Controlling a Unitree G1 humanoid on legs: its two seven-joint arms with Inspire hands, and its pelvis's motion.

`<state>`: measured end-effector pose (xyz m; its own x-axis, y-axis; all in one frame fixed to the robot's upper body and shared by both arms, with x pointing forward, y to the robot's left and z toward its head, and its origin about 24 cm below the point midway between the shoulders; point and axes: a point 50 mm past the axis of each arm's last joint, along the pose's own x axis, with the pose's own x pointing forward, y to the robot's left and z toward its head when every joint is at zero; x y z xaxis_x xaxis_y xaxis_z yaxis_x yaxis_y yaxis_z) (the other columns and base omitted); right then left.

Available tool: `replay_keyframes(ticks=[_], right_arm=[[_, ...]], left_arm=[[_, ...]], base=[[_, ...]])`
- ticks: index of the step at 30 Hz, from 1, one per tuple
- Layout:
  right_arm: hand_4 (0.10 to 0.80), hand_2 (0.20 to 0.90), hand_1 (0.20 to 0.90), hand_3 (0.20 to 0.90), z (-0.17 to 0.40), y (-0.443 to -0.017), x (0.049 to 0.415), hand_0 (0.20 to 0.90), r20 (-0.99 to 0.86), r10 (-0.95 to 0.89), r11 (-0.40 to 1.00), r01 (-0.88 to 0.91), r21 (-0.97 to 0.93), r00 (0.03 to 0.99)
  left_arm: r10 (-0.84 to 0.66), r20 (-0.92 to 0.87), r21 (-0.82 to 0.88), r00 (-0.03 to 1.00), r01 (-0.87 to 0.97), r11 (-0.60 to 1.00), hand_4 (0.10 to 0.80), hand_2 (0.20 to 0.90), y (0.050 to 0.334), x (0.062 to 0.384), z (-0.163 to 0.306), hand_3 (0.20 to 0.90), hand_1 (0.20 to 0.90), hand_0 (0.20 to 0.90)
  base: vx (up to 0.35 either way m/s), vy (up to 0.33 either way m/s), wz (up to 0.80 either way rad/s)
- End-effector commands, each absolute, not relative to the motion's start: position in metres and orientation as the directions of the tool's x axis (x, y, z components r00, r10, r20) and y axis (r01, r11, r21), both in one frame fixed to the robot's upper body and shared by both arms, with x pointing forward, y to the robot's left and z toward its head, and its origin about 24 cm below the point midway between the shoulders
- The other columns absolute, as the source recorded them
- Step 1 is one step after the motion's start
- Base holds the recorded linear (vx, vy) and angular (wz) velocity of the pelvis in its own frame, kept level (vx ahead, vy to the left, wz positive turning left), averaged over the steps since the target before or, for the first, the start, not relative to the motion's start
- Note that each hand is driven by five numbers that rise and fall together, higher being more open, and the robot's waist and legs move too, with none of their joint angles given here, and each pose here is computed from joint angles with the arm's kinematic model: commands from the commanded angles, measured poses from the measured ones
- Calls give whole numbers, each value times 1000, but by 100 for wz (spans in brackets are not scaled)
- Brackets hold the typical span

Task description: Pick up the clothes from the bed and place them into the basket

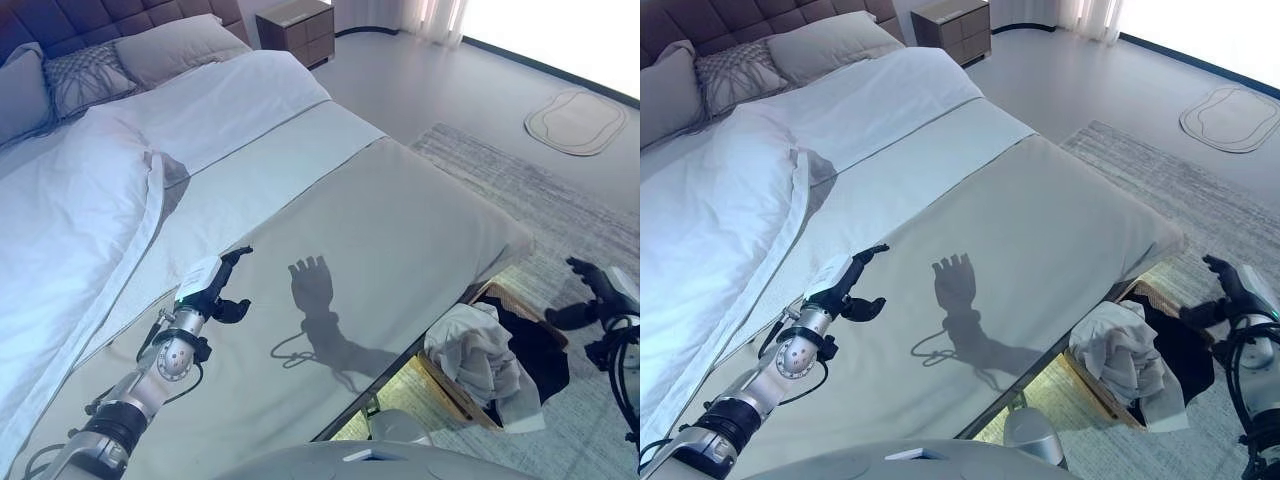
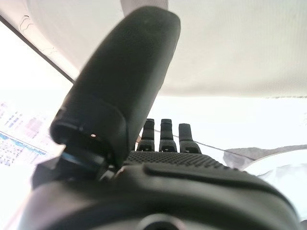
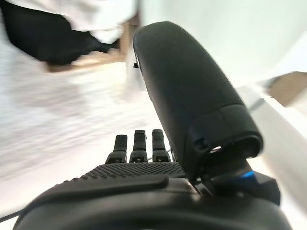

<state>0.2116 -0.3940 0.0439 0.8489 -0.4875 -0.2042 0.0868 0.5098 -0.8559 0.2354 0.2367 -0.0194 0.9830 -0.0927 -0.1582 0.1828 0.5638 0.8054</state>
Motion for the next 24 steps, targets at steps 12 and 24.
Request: replay_keyframes(ticks=[12,24], right_arm=[[800,900,900,900,19,-282,243,900,-47,-172,585,64,-809,984],[800,900,900,900,-27,-240,227,900,-288,-41,610,-205,-765,957]], left_arm=[[75,-27,779,997,-26,627,800,900,249,213,-23,900,900,900],[243,-186,766,952,-15,643,800,900,275,178,-50,900,900,900]], base=[[17,41,27],[17,9,23]])
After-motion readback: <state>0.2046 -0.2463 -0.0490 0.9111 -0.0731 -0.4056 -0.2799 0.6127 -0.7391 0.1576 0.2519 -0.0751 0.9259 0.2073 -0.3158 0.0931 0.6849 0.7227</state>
